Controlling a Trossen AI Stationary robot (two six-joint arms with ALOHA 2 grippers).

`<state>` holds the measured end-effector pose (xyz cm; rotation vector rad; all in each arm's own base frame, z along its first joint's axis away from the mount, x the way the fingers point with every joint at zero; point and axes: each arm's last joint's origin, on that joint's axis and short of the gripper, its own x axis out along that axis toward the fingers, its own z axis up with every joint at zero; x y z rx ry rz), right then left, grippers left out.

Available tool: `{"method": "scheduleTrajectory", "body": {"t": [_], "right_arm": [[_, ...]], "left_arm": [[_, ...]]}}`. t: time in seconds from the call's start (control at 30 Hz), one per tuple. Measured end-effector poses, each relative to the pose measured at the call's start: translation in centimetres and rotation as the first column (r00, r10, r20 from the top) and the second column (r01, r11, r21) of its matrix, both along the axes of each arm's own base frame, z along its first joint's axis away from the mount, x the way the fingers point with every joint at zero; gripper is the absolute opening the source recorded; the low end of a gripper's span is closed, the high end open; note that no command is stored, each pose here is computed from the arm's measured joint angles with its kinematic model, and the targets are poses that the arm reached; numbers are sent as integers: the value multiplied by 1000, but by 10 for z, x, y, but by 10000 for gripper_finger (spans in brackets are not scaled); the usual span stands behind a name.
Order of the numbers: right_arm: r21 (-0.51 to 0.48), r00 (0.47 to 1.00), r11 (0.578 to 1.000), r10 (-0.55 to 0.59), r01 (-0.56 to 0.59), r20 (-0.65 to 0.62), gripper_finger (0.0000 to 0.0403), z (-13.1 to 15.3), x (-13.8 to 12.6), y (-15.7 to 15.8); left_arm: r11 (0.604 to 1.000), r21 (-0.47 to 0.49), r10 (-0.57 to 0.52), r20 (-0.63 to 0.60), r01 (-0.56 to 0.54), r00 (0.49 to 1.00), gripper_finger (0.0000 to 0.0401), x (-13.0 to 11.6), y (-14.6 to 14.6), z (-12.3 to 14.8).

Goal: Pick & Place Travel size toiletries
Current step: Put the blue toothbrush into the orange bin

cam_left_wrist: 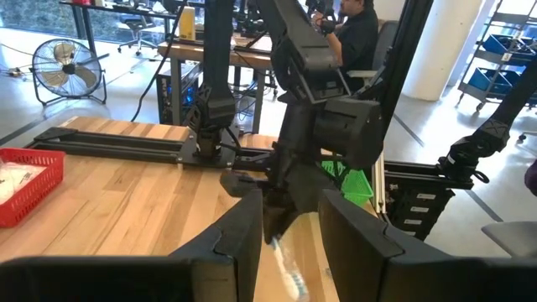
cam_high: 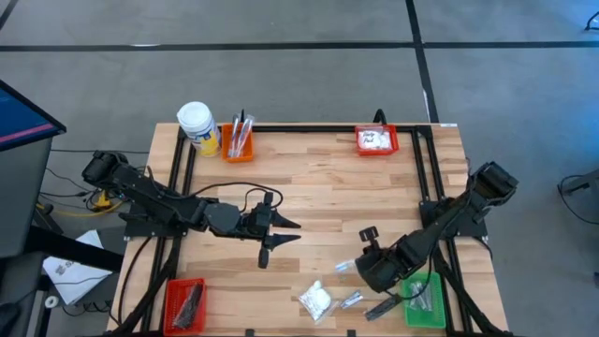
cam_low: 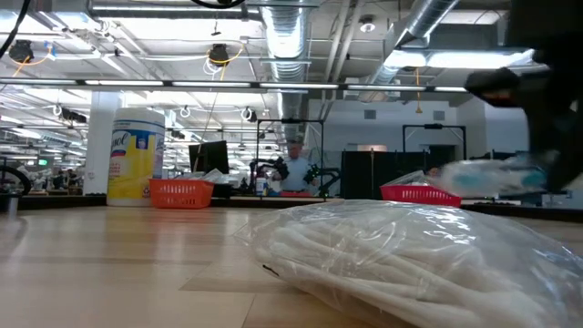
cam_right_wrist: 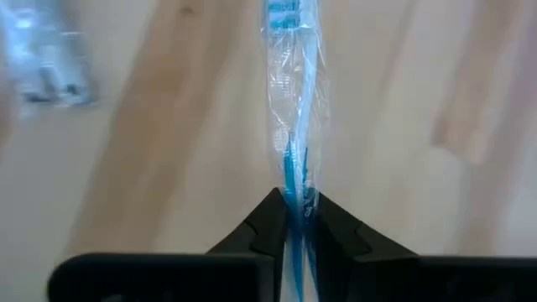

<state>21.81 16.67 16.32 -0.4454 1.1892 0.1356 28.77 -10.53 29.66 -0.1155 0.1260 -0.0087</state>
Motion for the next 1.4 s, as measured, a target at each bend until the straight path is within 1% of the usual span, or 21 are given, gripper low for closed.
{"method": "scheduleTrajectory", "body": {"t": [0.13,0.2,0.33,0.43,0.5,0.63,0.67,0.8,0.9,0.97,1.03,1.13,1.3,1.4], "right_arm": [[-44,1000,999,-4,5,31,12,13,8,-1],[-59,998,998,-6,9,60,9,20,8,-3],[-91,987,995,-14,29,159,25,37,6,-7],[-123,958,990,-37,75,283,32,55,1,-12],[-133,927,985,-57,113,370,25,69,-4,-15],[-88,841,981,-102,175,532,9,98,-12,-22],[-74,815,980,-110,184,570,9,105,-14,-23],[-78,718,975,-98,207,689,24,128,-22,-26],[-96,683,978,-58,186,728,25,140,-25,-26],[-106,662,980,-33,169,749,17,146,-24,-25],[-123,648,980,-6,154,762,9,149,-23,-24],[-152,633,979,31,137,774,10,153,-20,-22],[-222,628,967,98,123,772,19,155,-15,-21],[-299,649,949,166,99,742,9,154,-16,-21]], "left_arm": [[1000,0,0,0,0,1000,112,0,0,0],[1000,0,0,0,0,1000,112,0,0,0],[1000,0,0,0,0,1000,112,0,0,0],[1000,1,0,-1,0,1000,112,0,0,0],[1000,0,0,0,0,1000,112,0,0,0],[1000,0,0,0,0,1000,112,0,0,0],[1000,1,0,-1,0,1000,112,0,0,0],[1000,0,0,-1,0,1000,112,0,0,0],[1000,-3,0,-1,0,1000,112,0,0,0],[1000,-6,0,-1,0,1000,112,0,0,0],[1000,-8,1,0,-1,1000,112,0,0,0],[1000,-8,1,1,-1,1000,112,0,0,0],[1000,-10,1,6,-1,1000,112,0,0,1],[999,-35,4,5,-4,1000,112,0,0,1]]}}
